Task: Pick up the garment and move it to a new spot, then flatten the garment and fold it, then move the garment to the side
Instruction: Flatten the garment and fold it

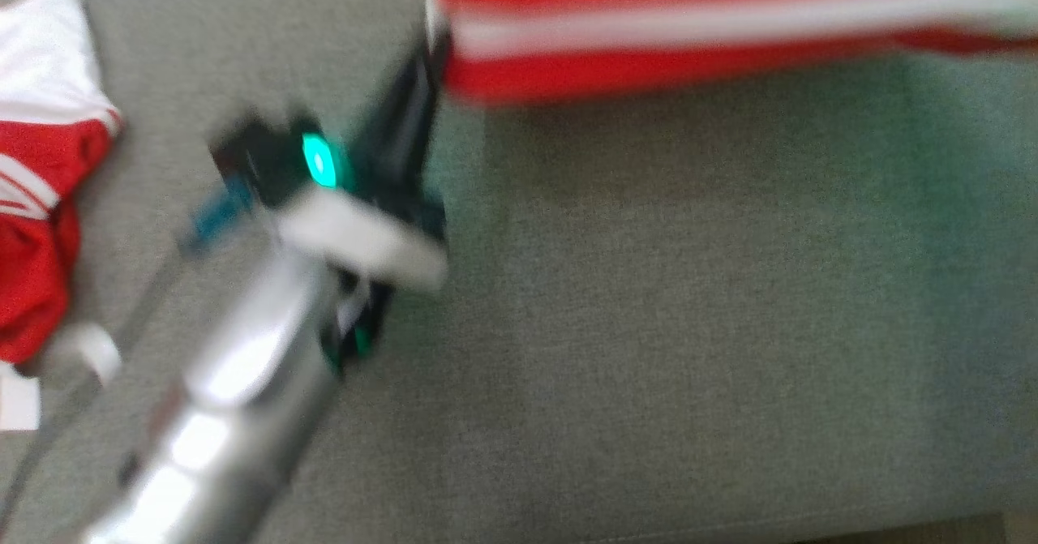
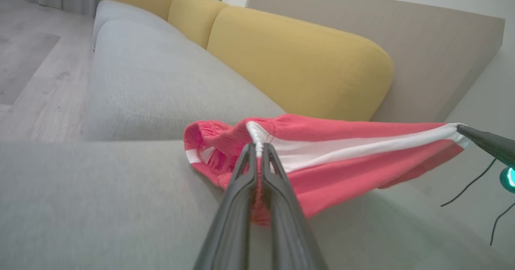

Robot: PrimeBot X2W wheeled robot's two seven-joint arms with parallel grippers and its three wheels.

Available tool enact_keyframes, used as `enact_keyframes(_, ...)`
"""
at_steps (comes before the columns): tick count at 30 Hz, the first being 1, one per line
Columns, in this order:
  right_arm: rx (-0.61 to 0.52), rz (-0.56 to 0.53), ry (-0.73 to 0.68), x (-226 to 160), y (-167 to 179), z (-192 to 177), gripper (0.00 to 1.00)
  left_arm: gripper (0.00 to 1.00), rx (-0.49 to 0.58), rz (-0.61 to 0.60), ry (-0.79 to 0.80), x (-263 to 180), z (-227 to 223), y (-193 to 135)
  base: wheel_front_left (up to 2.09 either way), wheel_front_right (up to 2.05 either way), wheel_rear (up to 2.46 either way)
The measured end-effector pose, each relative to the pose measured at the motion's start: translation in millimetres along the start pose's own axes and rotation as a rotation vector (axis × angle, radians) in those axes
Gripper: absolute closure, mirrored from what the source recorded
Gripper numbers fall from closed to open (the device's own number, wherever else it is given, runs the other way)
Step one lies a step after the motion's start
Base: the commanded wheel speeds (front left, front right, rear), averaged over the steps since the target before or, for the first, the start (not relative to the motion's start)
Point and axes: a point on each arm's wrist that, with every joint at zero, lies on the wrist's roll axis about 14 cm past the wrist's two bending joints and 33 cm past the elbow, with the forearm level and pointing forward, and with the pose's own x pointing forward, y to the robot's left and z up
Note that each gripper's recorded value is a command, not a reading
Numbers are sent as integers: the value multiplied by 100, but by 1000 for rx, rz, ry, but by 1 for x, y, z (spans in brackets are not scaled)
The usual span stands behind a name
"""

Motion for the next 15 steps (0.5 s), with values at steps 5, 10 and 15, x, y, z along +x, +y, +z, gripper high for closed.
enact_keyframes(5,63,-44,84,-60,4,-32,100,100,-1,14,71,-56,-29,-28,0,0,0)
enact_keyframes(10,117,-60,131,-113,18,-47,100,100,-20,55,80,-98,-35,-46,0,0,0)
enact_keyframes(15,172,-71,143,-158,32,-52,100,100,-49,102,99,-137,-46,-63,0,0,0)
